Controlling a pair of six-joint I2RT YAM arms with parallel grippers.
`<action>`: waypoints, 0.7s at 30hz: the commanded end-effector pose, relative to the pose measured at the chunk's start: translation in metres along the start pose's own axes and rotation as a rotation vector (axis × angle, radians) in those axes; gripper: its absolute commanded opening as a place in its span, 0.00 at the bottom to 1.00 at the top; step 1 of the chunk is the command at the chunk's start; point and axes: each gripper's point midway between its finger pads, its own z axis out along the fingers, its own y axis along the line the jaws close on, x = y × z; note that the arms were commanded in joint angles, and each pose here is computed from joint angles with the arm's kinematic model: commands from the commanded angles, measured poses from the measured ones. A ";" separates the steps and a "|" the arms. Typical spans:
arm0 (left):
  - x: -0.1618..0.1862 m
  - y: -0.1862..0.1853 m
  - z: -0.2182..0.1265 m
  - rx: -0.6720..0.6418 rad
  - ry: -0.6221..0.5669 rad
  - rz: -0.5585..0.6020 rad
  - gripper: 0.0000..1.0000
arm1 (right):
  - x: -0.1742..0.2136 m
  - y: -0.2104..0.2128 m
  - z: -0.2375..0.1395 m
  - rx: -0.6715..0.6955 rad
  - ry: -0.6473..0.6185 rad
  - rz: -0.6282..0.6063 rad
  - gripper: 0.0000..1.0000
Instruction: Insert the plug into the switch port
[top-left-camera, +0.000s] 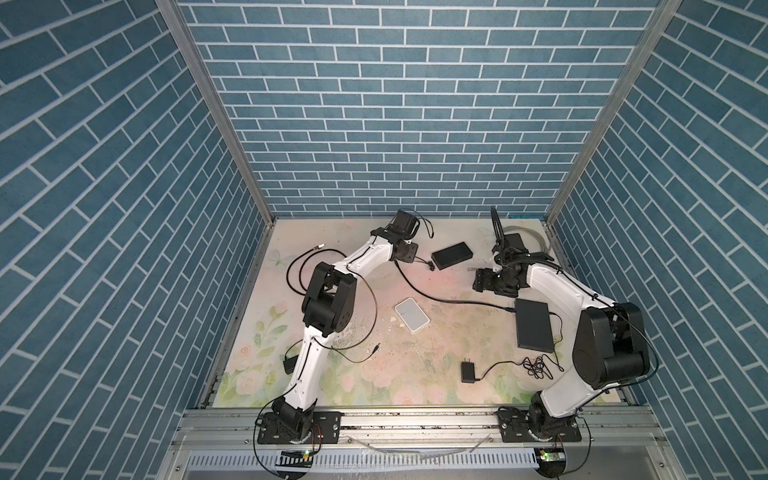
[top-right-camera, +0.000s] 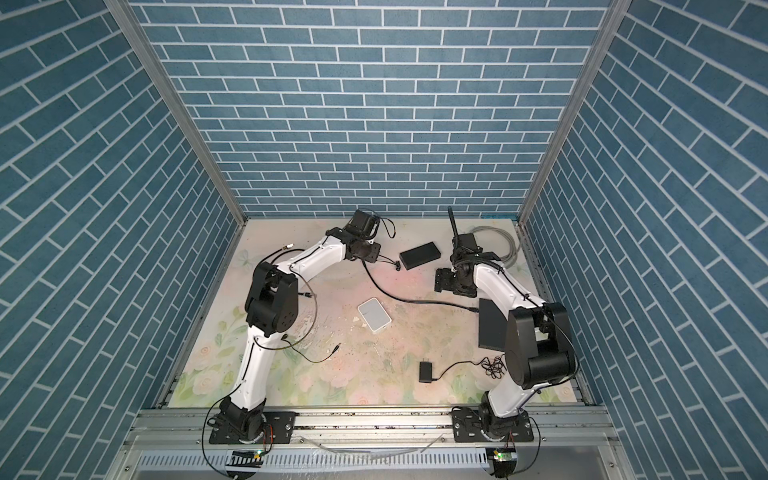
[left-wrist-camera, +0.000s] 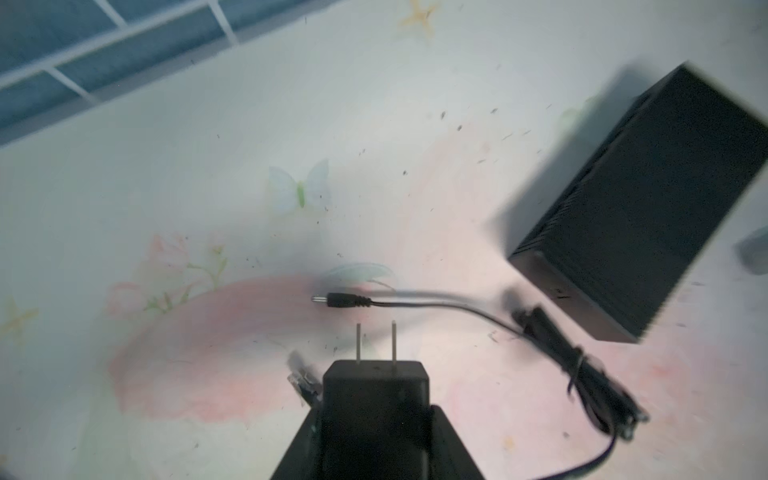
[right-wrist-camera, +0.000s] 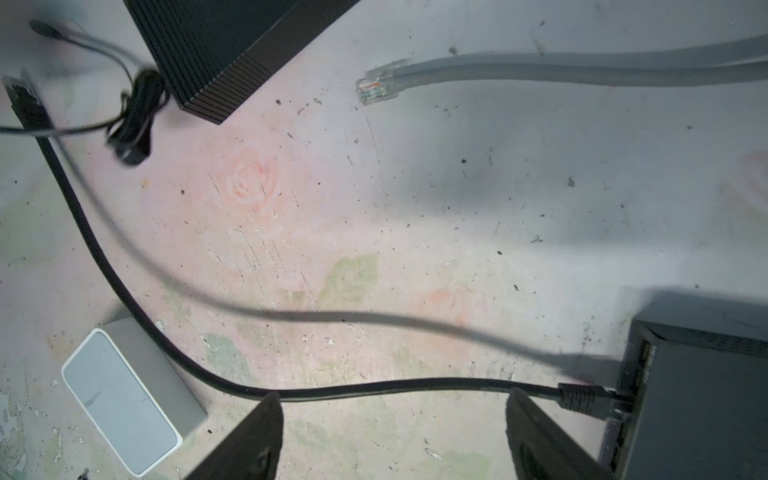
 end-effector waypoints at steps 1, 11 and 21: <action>-0.039 -0.011 -0.056 0.062 -0.131 -0.003 0.21 | -0.001 -0.005 -0.010 0.001 -0.024 0.027 0.83; 0.040 0.012 -0.064 -0.021 0.032 0.034 0.23 | -0.003 0.010 -0.003 -0.076 -0.016 0.055 0.75; 0.109 0.060 -0.034 -0.058 0.175 -0.064 0.35 | -0.002 0.021 0.016 -0.107 0.021 0.050 0.73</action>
